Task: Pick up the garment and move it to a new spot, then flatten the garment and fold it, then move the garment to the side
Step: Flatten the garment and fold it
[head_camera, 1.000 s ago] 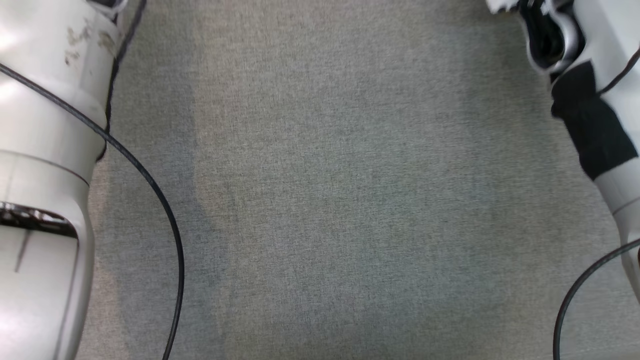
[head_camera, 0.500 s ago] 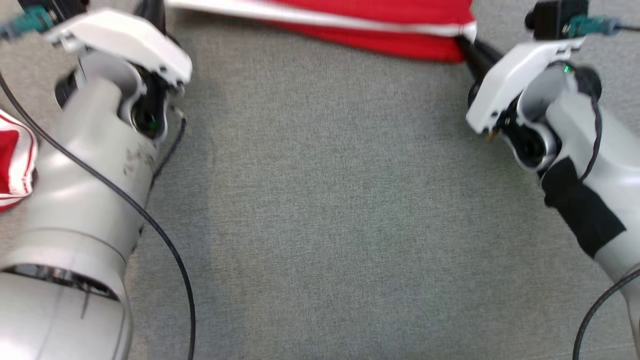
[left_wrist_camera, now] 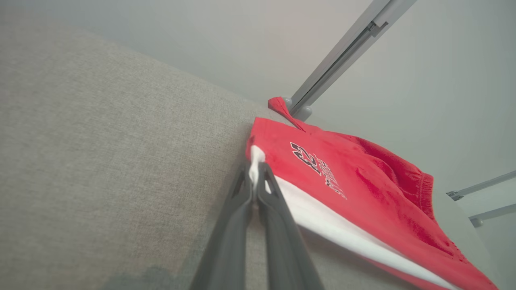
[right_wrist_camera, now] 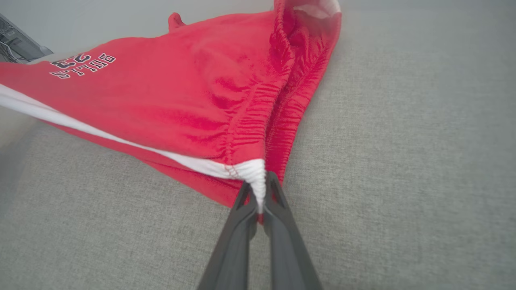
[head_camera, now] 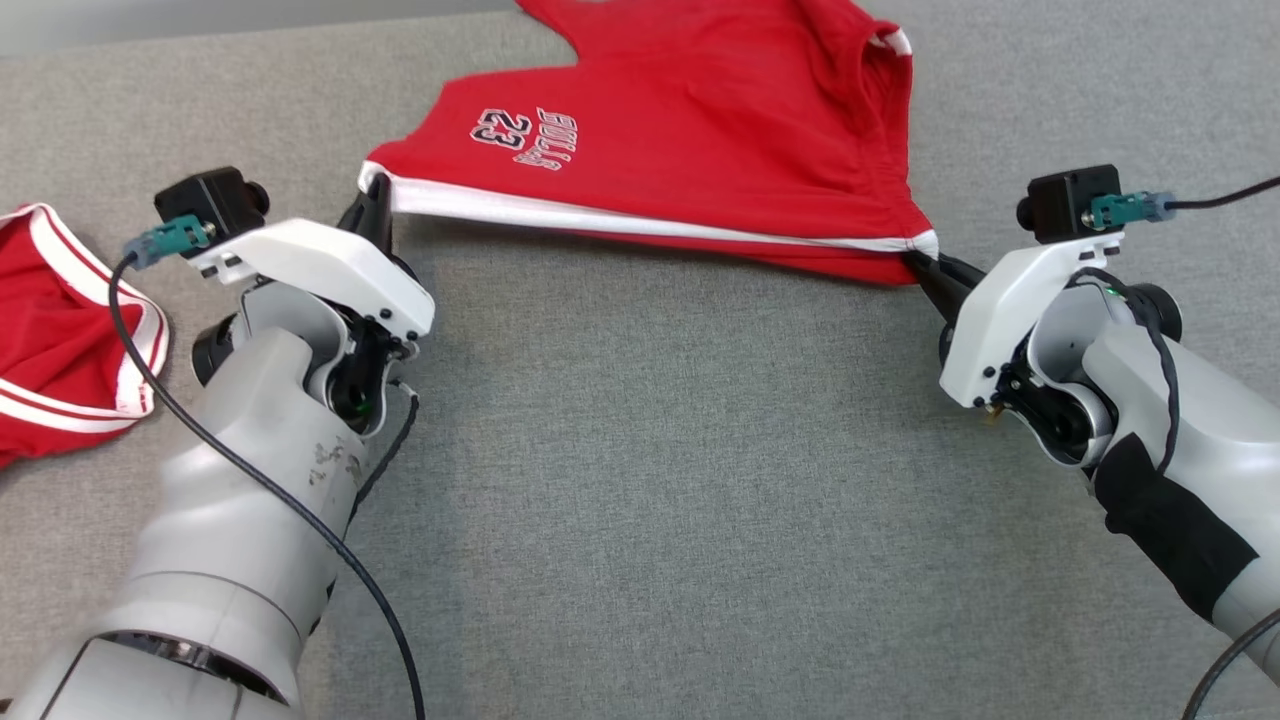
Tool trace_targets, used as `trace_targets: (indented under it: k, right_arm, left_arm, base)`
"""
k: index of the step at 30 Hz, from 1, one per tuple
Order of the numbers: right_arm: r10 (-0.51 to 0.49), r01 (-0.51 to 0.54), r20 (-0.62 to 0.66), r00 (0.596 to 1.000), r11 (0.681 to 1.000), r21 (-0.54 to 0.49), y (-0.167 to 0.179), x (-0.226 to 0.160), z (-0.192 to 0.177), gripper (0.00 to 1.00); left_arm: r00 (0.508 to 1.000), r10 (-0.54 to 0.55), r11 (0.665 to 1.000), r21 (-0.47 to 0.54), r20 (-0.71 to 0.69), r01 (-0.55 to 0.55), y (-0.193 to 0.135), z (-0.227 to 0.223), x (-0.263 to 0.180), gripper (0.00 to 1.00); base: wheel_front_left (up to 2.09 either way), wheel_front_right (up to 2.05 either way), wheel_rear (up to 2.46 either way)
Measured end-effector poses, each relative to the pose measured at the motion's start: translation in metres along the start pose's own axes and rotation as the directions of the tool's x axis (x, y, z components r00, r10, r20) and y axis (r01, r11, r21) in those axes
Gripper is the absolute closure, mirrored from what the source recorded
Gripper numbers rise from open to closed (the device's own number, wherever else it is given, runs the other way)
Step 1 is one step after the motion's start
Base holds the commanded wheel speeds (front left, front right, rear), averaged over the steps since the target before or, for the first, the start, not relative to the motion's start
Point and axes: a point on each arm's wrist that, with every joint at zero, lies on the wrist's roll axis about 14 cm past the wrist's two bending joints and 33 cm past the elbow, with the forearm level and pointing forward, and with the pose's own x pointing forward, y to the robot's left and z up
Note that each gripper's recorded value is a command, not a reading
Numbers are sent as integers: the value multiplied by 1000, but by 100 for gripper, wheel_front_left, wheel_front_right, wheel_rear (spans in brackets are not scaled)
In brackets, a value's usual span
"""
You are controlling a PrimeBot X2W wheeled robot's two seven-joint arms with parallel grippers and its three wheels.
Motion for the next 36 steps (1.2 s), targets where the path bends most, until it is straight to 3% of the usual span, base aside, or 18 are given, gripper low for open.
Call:
trace_targets:
  k: [8, 20, 36]
  right_arm:
    - [-36, 35, 33, 999, 998, 45, -9, -22, 5, 100]
    - [-57, 59, -25, 998, 996, 68, -13, -55, -24, 100]
    - [10, -7, -47, 999, 999, 53, 22, -100, -78, 100]
  left_arm:
    - [1000, -29, 1000, -2, 9, 29, -9, -6, -25, 100]
    - [997, -62, 997, 31, -43, 64, -16, -34, -56, 100]
    - [998, -60, 998, -22, -16, 60, -13, -54, -105, 100]
  base:
    - [0, 0, 0]
    - [0, 0, 0]
    - [0, 0, 0]
